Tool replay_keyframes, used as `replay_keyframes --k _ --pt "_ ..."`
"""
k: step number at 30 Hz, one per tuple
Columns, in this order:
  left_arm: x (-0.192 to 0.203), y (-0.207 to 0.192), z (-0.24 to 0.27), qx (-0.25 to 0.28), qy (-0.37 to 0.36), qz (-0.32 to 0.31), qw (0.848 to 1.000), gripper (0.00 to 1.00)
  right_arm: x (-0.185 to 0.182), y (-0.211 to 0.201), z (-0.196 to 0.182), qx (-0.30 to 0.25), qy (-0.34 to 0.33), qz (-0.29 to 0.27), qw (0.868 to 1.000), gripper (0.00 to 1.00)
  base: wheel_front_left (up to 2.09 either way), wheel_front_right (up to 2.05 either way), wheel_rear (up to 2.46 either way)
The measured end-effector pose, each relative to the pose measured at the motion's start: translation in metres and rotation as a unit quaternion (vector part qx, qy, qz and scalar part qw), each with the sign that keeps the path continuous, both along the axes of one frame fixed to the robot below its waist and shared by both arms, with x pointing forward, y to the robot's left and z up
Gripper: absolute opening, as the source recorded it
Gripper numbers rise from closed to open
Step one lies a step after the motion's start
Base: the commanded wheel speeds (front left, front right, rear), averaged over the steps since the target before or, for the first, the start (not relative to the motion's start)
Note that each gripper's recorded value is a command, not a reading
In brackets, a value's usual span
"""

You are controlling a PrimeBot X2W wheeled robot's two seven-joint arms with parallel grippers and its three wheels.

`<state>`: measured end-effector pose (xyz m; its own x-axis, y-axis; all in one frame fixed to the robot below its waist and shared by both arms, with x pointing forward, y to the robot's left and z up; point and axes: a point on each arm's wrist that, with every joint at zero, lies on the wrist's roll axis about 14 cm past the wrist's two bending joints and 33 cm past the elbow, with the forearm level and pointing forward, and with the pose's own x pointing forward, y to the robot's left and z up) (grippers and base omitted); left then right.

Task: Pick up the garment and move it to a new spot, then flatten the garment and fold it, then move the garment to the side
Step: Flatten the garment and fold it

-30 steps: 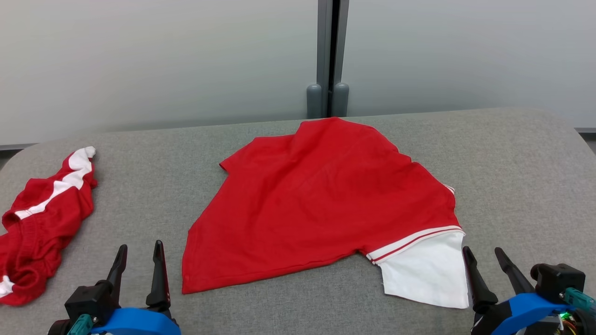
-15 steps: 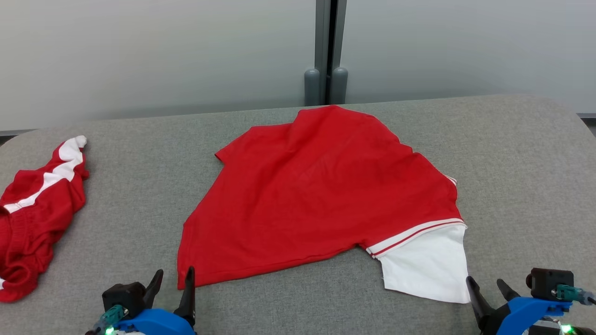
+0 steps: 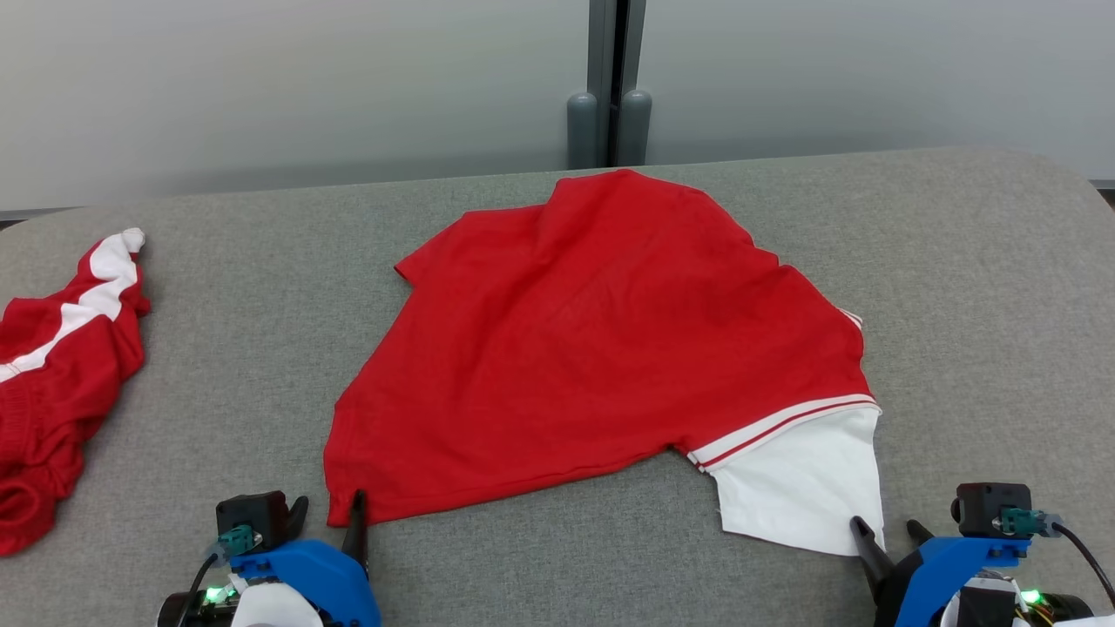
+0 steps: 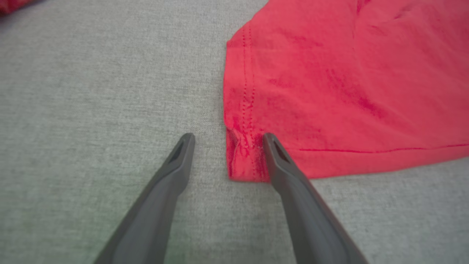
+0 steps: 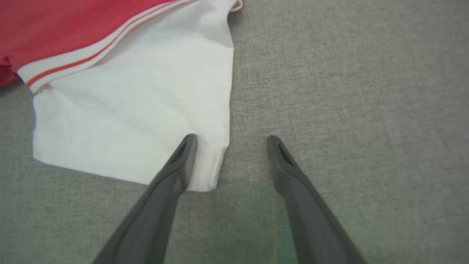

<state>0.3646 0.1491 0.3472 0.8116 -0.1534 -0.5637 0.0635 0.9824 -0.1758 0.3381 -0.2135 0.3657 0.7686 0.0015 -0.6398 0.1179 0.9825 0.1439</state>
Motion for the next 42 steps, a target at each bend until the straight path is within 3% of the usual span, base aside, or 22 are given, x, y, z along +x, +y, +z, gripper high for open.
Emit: replay_keyframes --k 6,7,8,9,10,16,21,28,30,34,37,42 --pt "-0.001 -0.005 -0.007 -0.007 0.016 -0.008 1.0 1.0 0.002 0.015 -0.005 0.007 0.008 0.025 1.0 1.0 0.0 0.0 0.0" --pt "-0.001 -0.006 -0.008 -0.007 0.018 -0.01 1.0 0.85 0.002 0.018 -0.005 0.009 0.009 0.029 0.999 0.89 0.0 0.0 0.0" --pt "-0.001 -0.007 -0.008 -0.01 0.02 -0.012 1.0 0.53 0.002 0.02 -0.005 0.01 0.009 0.033 0.999 0.4 0.0 0.0 0.0" --pt "-0.001 -0.007 -0.008 -0.01 0.021 -0.013 1.0 0.26 0.002 0.022 -0.005 0.012 0.008 0.035 0.999 0.04 0.0 0.0 0.0" --pt "-0.002 -0.009 -0.008 -0.013 0.021 -0.017 1.0 0.0 0.002 0.023 -0.004 0.013 0.007 0.036 0.999 0.0 0.0 0.0 0.0" --pt "0.001 -0.017 0.001 -0.041 0.0 -0.013 0.999 0.0 0.009 0.024 0.014 0.024 -0.034 0.026 0.999 0.0 0.0 0.0 0.0" --pt "0.018 -0.014 0.03 -0.078 -0.071 0.016 0.994 0.0 0.029 0.01 0.057 0.031 -0.121 -0.001 0.992 0.0 0.0 0.0 0.0" --pt "0.04 -0.014 0.088 -0.175 -0.166 0.06 0.969 0.0 0.043 -0.006 0.125 0.03 -0.228 -0.021 0.973 0.0 0.0 0.0 0.0" --pt "0.047 -0.015 0.11 -0.235 -0.184 0.084 0.951 0.0 0.044 -0.012 0.146 0.025 -0.261 -0.027 0.965 0.0 0.0 0.0 0.0" --pt "0.058 -0.018 0.16 -0.3 -0.222 0.076 0.925 0.0 0.047 -0.021 0.19 0.012 -0.32 -0.033 0.947 0.0 0.0 0.0 0.0" --pt "0.061 -0.026 0.204 -0.346 -0.248 0.05 0.904 0.0 0.05 -0.023 0.236 -0.014 -0.382 -0.028 0.923 0.0 0.0 0.0 0.0" --pt "0.061 -0.032 0.255 -0.364 -0.268 -0.003 0.892 0.0 0.049 -0.022 0.301 -0.08 -0.455 -0.019 0.887 0.0 0.0 0.0 0.0"
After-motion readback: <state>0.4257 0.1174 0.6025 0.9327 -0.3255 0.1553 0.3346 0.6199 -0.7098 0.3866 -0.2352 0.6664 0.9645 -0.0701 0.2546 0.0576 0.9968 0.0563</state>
